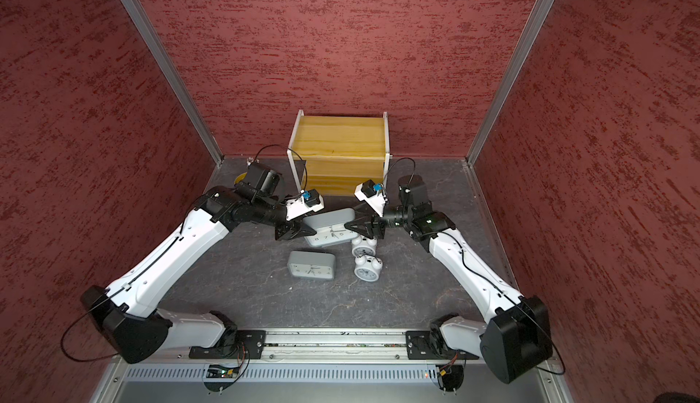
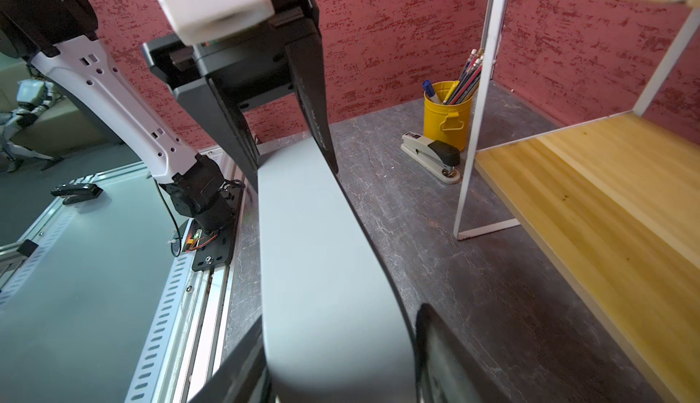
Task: Place the alarm clocks on the shelf by style
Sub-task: Pick up the alarm from the center of the board.
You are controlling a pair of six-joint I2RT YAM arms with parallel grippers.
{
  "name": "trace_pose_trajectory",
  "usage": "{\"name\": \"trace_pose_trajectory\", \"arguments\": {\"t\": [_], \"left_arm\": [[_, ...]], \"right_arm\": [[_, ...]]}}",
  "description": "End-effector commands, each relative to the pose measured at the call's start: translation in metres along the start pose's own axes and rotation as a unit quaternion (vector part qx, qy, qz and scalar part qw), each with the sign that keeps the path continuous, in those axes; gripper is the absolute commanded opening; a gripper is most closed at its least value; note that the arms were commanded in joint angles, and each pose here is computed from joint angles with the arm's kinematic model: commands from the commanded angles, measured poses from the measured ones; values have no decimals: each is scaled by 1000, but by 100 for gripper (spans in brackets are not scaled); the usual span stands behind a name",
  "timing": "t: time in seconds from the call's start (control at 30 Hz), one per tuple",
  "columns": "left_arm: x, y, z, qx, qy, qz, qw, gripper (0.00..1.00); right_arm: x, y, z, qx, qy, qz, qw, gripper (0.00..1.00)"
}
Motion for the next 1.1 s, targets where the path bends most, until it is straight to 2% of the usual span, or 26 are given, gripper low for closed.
{"name": "trace_pose_trajectory", "arguments": {"t": [0.0,0.1,0.23,0.3,0.43,0.53,0.8,1.07], "left_arm": [[19,-7,-1,-3,27,-35,999,31],[20,-6,0,-3,26,-38,999,31],[23,-6,4,6,24,-48,999,32],[24,-5,7,14,21,-56,998,46],[24,-5,18,38,-2,-85,996,75],[21,-6,22,48,-15,-109,993,85],[7,-21,27,75,-57,-181,979,89],[-2,-50,21,74,-95,-303,945,95]], "right_arm": [[12,0,8,21,-13,-6,1000,53],[11,1,8,28,-9,-2,1000,46],[12,1,10,34,-10,-3,999,30],[15,0,11,31,-15,-10,999,22],[24,-4,11,12,-23,-36,999,18],[32,-8,13,2,-34,-54,998,16],[47,-14,9,-23,-44,-69,996,5],[85,-29,16,-27,-65,-102,992,3]]}}
Point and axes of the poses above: each gripper's point midway between its finger pads, its own y axis out along the fingers, its own z axis along the line the jaws close on, x = y × z, the point moved 4 cm from there along -y, back along the fingers, and after that the axes turned 6 degrees about y, right-handed, at the moved point
